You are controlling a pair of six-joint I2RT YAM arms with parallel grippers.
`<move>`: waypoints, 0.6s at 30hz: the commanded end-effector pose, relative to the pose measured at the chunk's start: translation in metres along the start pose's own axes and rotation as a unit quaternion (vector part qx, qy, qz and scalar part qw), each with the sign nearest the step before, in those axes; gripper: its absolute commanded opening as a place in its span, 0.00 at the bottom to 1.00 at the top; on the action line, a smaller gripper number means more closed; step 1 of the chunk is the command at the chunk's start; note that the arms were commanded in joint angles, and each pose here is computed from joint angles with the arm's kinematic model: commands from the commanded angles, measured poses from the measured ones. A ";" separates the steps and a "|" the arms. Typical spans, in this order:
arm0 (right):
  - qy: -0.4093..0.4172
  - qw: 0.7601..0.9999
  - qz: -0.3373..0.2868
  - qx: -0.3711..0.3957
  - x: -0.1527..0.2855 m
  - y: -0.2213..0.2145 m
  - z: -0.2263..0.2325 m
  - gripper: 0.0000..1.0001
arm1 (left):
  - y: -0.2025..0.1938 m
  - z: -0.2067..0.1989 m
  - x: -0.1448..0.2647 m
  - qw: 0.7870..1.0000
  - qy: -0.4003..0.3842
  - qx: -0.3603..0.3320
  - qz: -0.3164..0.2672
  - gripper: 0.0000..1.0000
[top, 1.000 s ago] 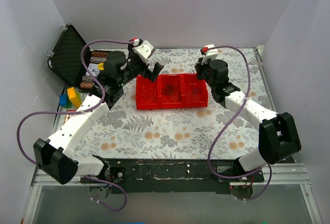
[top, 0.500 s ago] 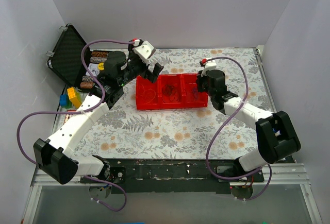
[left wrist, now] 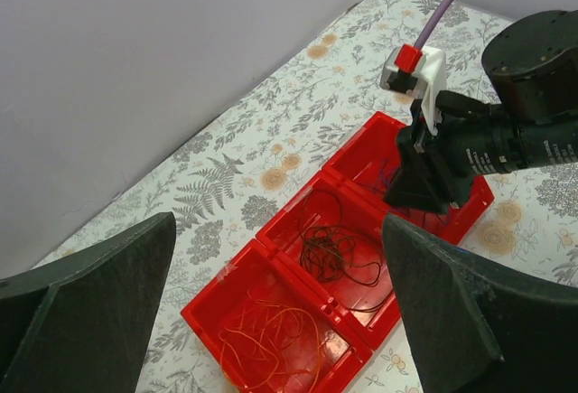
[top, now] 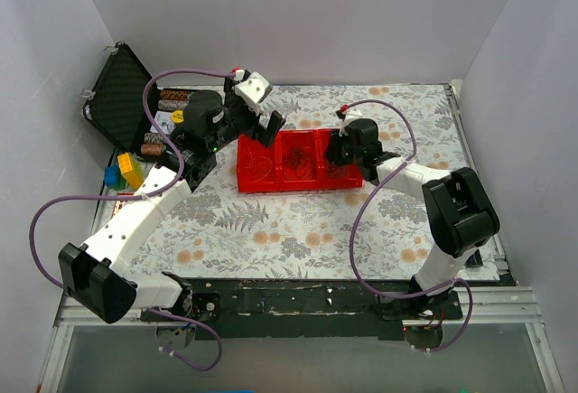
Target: Untangle the cables
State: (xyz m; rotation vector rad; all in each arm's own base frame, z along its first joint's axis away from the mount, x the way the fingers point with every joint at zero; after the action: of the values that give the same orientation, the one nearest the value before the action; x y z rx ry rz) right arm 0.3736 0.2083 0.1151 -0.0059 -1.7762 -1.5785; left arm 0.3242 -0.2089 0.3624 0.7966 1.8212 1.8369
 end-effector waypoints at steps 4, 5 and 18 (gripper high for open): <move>0.001 0.997 -0.083 -0.007 0.032 0.062 0.003 0.74 | -0.019 -0.001 0.009 0.998 0.017 0.039 0.047 0.98; -0.007 0.996 -0.084 -0.009 0.036 0.064 0.002 0.81 | -0.022 0.000 0.010 0.998 0.021 0.042 0.053 0.98; -0.078 0.994 -0.082 -0.007 0.096 0.078 -0.012 0.88 | -0.029 0.007 -0.001 0.982 0.054 0.127 0.133 0.98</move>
State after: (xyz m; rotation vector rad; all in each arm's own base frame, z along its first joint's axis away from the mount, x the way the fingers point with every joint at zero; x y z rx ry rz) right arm 0.3530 0.1862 0.2089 0.0600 -1.8684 -1.7224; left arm 0.3247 -0.2067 0.3309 1.0124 2.0340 1.8615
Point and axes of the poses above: each gripper's point midway between its finger pads, its own x axis back along the fingers, its own z axis along the line the jaws close on, y = z × x, the point moved 5 cm from there along x, back along the fingers, and after that the axes turned 14 degrees about x, right-handed, at the moved point
